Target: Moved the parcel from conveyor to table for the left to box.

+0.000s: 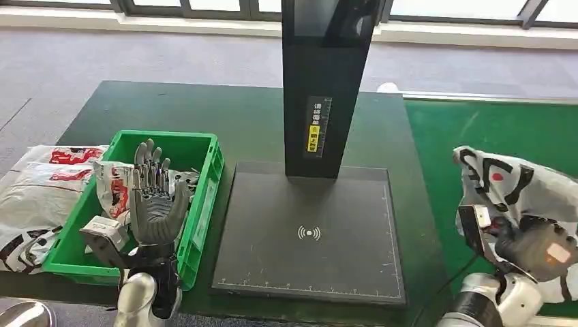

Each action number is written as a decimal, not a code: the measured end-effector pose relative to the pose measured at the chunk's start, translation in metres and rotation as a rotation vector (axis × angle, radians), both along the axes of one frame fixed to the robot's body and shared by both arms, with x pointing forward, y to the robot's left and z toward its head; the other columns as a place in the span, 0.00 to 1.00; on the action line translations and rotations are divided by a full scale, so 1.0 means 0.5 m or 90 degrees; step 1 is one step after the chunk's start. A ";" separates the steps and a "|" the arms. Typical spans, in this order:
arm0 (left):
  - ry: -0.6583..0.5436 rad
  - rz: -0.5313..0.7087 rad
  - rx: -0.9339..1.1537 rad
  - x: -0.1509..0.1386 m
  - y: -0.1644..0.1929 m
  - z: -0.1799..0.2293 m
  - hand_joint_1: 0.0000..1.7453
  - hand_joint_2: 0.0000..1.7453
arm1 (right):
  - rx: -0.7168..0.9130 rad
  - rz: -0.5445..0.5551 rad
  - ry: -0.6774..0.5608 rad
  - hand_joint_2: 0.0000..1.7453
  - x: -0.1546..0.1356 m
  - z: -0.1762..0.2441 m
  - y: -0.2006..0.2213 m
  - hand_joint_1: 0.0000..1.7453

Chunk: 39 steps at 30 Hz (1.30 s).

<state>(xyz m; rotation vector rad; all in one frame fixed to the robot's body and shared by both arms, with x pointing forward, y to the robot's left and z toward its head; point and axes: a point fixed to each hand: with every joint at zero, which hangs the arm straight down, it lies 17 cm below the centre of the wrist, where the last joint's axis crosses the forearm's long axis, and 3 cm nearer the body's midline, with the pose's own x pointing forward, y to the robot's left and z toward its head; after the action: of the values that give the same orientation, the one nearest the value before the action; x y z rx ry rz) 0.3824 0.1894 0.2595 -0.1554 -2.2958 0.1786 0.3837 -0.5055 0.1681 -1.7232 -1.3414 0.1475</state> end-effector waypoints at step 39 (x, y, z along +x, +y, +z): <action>0.021 0.001 -0.011 0.010 0.000 -0.024 0.00 1.00 | 0.205 0.489 -0.135 1.00 0.130 0.042 0.484 1.00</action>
<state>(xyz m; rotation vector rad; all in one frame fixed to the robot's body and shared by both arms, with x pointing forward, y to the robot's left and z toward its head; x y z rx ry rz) 0.3876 0.1892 0.2476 -0.1586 -2.2624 0.1994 0.4486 -0.2635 0.1891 -0.9114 -2.0095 0.1695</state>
